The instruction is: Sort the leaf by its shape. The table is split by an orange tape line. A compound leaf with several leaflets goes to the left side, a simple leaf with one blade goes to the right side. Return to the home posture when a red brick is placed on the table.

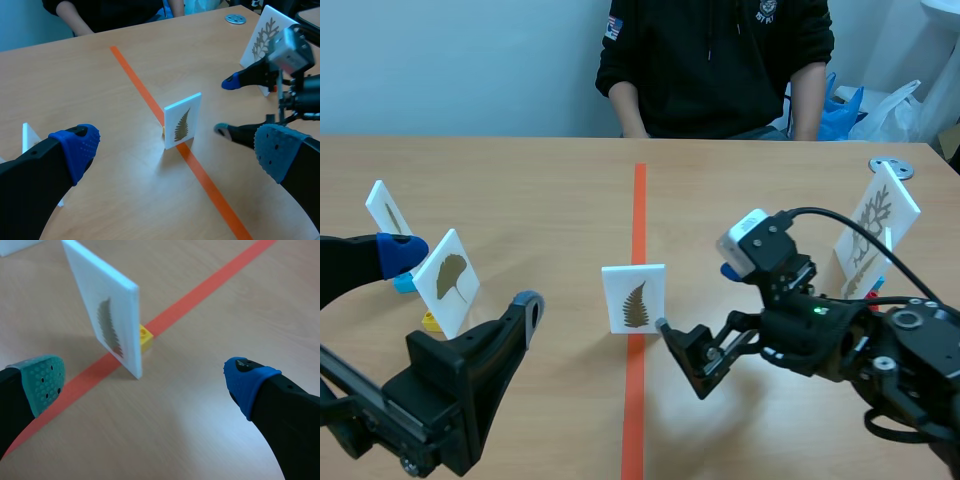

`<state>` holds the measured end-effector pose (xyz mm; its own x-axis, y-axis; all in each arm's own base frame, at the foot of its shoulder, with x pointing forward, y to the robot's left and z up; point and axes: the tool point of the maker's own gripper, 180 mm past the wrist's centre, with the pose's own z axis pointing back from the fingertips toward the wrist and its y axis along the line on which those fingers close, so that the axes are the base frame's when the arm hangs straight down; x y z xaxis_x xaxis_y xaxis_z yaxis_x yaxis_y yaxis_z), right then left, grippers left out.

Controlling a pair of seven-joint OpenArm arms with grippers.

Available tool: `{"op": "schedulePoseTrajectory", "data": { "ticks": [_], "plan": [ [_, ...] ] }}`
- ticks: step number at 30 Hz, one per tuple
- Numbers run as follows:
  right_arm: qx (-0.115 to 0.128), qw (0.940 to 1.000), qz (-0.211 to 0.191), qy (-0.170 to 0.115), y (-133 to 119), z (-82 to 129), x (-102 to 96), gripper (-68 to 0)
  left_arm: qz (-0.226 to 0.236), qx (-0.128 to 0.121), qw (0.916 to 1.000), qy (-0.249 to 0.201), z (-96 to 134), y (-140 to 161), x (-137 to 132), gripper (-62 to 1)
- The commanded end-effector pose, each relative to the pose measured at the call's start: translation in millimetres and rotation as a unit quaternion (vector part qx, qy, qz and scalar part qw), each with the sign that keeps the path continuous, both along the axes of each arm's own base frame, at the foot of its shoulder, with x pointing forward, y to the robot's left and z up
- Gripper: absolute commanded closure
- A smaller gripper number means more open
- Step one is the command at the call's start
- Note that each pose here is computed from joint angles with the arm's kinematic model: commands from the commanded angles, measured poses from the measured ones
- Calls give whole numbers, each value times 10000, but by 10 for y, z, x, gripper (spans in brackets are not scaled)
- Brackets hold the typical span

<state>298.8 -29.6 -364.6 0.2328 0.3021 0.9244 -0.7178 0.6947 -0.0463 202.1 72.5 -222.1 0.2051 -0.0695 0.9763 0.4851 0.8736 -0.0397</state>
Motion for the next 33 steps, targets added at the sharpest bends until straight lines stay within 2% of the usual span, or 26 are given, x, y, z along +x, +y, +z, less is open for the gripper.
{"op": "schedulePoseTrajectory", "data": {
  "ticks": [1, 5, 10, 15, 18, 25, 33],
  "plan": [
    [146, 9994, 58, -302, 105, 172, 137, -665, 8, -66, 9999, -134, 75, -4, 21, -623],
    [-11, 9991, 169, -385, 299, 105, 216, -661, 8, -66, 9999, -134, 75, -4, 21, -623],
    [-84, 9987, 255, -424, 514, 18, 262, -558, 8, -65, 9999, -132, 75, -4, 21, -623],
    [-238, 9978, 465, -408, 684, -78, 224, -535, 10, -65, 9999, -132, 75, -3, 21, -623],
    [-320, 9969, 597, -408, 731, -111, 175, -470, 10, -65, 9999, -132, 75, -3, 21, -623],
    [-393, 9969, 605, -310, 713, -176, 133, -294, 10, -65, 9999, -134, 75, -3, 21, -623],
    [-395, 9969, 605, -305, 710, -180, 129, -76, 10, -65, 9999, -134, 75, -3, 21, -623]
  ]
}}
